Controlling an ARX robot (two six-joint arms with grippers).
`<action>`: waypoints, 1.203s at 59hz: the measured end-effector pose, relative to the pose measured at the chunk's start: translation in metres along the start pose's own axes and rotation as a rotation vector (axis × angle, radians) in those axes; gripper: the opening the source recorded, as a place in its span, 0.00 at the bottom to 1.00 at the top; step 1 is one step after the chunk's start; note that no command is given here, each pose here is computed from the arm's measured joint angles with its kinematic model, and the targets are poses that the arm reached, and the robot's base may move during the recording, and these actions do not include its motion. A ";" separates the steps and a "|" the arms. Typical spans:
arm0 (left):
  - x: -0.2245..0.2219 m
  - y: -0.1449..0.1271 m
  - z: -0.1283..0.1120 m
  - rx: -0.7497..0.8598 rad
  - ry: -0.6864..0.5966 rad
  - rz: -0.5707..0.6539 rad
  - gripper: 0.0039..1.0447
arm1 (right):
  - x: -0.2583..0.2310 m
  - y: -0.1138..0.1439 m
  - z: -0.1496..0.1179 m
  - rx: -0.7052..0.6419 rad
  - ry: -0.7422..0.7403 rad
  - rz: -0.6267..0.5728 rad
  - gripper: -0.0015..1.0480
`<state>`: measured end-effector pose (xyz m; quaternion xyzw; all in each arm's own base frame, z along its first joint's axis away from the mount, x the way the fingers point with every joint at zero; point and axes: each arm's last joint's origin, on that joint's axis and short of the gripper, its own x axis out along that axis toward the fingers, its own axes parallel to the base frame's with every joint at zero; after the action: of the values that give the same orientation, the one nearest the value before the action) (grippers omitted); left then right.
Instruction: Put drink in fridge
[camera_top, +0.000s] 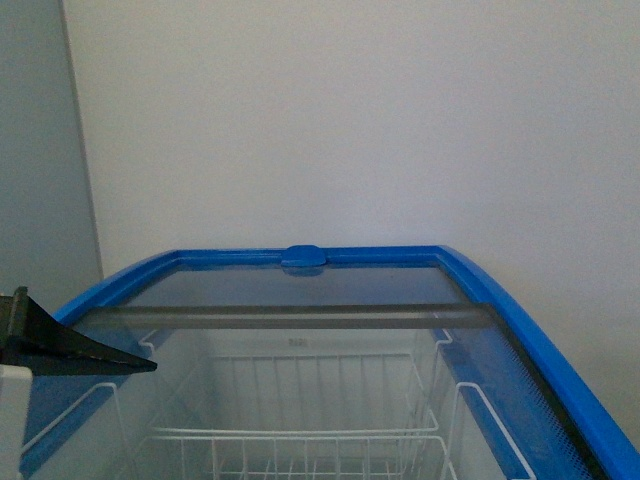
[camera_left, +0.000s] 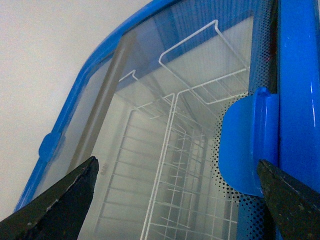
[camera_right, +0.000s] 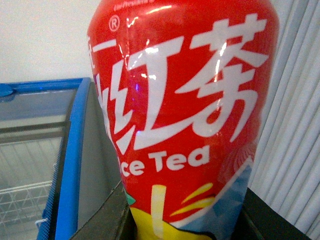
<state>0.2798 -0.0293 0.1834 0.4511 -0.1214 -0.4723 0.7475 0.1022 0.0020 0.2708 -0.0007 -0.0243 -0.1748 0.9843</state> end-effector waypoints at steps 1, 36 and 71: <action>0.001 0.001 -0.001 -0.005 0.004 -0.011 0.92 | 0.000 0.000 0.000 0.000 0.000 0.000 0.35; 0.032 0.019 -0.018 -0.045 0.039 -0.202 0.92 | 0.000 0.000 0.000 0.000 0.000 0.000 0.35; 0.074 0.060 -0.025 0.127 0.057 -0.059 0.92 | 0.000 0.000 0.000 0.000 0.000 0.000 0.35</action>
<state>0.3696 -0.0665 0.1985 0.5145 -0.1162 -0.4724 0.7061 0.1023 0.0020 0.2707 -0.0007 -0.0242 -0.1746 0.9843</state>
